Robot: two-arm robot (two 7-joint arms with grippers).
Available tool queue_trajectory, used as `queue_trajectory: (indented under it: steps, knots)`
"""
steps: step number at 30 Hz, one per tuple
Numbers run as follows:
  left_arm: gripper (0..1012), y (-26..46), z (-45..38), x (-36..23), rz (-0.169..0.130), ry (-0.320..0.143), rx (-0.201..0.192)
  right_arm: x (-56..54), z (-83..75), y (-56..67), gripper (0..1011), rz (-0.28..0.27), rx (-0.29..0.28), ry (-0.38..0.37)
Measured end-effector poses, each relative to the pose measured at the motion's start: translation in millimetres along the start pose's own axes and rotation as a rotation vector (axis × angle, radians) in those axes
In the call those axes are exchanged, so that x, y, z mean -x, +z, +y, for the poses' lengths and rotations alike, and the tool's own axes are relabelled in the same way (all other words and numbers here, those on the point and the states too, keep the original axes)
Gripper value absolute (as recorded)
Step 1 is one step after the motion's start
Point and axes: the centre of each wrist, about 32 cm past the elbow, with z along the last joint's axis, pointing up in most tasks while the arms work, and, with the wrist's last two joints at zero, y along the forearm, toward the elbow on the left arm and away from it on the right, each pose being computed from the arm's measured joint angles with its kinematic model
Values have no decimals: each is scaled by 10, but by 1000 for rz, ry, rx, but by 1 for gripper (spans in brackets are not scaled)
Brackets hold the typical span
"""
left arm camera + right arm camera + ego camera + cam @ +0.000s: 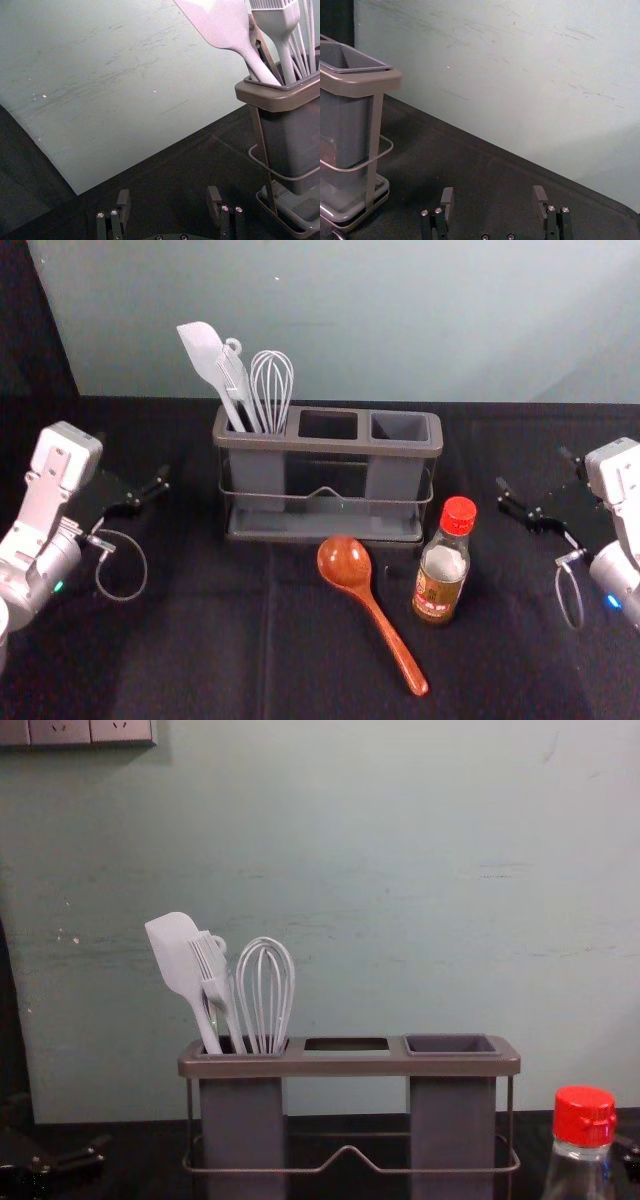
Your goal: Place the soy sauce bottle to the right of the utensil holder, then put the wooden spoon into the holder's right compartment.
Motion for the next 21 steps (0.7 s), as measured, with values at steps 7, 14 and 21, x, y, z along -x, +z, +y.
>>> queue_trajectory:
  steps: [7, 14, 21]
  knots:
    - [1005, 0, 0, 0, 0, 0, 0, 0, 0, 0, 1003, 0, 0, 0]
    - [1005, 0, 0, 0, 0, 0, 0, 0, 0, 0, 1002, 0, 0, 0]
    - [1005, 0, 0, 0, 0, 0, 0, 0, -20, -2, 1002, -3, 0, 2]
